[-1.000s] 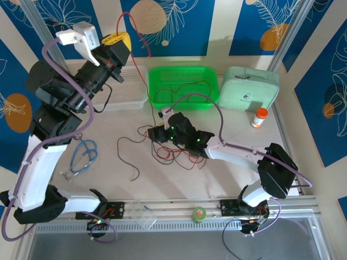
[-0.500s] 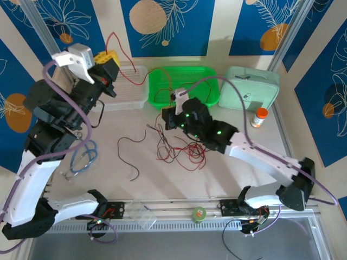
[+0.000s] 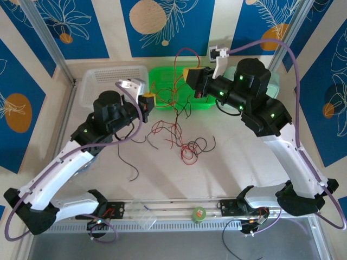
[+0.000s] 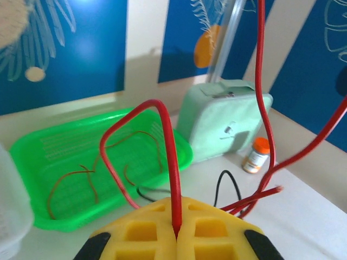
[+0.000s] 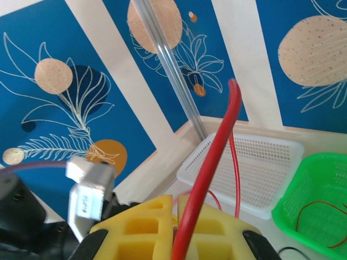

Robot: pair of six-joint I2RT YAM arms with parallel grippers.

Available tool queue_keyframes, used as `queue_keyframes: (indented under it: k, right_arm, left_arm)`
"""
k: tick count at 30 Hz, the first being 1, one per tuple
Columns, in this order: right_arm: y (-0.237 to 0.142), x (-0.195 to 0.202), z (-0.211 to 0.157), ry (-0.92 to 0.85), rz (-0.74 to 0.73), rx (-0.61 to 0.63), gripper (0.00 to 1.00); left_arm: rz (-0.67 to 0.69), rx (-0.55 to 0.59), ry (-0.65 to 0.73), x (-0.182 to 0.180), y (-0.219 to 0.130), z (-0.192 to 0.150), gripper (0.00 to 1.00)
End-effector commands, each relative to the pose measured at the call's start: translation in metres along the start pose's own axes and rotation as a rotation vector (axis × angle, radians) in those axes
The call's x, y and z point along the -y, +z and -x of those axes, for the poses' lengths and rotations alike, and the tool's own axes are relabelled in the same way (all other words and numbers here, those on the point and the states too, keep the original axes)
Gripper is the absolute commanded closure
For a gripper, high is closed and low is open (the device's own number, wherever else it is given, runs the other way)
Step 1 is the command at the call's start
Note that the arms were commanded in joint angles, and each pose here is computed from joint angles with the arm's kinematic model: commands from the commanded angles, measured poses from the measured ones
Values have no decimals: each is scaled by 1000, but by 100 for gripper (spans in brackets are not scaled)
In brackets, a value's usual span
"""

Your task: Untangle the cables

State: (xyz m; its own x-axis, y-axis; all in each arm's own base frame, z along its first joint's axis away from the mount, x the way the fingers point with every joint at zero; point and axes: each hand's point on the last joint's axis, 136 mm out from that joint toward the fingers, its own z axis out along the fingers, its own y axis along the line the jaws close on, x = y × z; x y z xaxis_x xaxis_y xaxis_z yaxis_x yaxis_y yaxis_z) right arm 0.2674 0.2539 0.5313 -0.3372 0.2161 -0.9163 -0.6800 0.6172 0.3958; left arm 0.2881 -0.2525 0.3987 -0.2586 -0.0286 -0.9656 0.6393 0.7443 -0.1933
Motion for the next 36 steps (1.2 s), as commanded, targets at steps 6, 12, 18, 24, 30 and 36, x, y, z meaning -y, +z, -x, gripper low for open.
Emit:
queue_keyframes:
  k: [6,12,18,24,30,36]
  right_arm:
    - [3,-2,-7,30,60,-96,100]
    - [19,3,-36,90,80,-196,100]
    - [26,14,-59,117,50,-261,100]
    - [30,24,-81,144,28,-315,100]
    - [28,27,-85,144,8,-317,100]
    - [21,21,-82,156,30,-314,100]
  left_arm:
    - [-206,64,-29,47,4,9,100]
    - [-245,35,-12,62,18,-6,100]
    - [-256,41,5,71,25,-8,92]
    - [-228,52,32,67,22,-6,86]
    - [-222,50,36,65,21,-9,81]
    - [-181,51,53,58,23,-11,80]
